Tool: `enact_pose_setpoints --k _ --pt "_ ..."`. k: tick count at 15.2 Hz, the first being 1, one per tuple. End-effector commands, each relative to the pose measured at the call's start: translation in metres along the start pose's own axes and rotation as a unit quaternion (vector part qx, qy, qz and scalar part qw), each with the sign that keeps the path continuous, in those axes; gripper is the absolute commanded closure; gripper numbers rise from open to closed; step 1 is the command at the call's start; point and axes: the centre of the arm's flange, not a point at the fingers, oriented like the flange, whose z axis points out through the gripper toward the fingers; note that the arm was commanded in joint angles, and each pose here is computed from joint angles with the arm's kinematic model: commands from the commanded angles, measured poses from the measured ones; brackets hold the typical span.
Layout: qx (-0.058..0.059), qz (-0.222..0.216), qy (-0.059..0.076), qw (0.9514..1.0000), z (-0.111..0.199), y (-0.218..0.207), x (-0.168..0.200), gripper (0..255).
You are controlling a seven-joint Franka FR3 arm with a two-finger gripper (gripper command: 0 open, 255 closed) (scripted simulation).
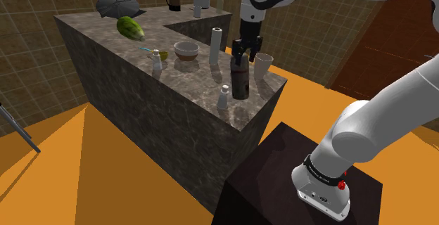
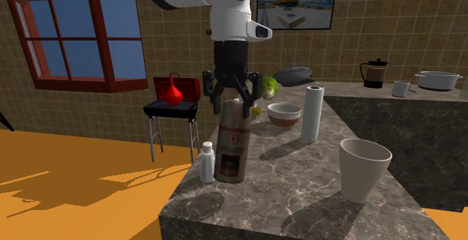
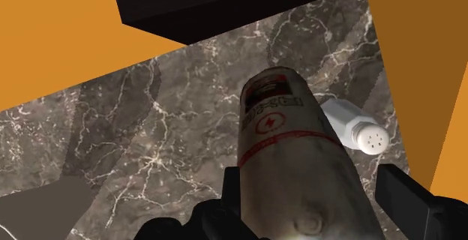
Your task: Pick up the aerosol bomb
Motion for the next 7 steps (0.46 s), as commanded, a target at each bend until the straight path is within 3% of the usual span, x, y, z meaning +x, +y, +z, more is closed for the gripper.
enact_pose_setpoints --k 1,7 --pt "0.000 0.000 0.000 1.0000 -0.010 0.000 -0.001 255" --pt "0.000 0.000 0.000 1.0000 -0.032 0.001 -0.002 255"
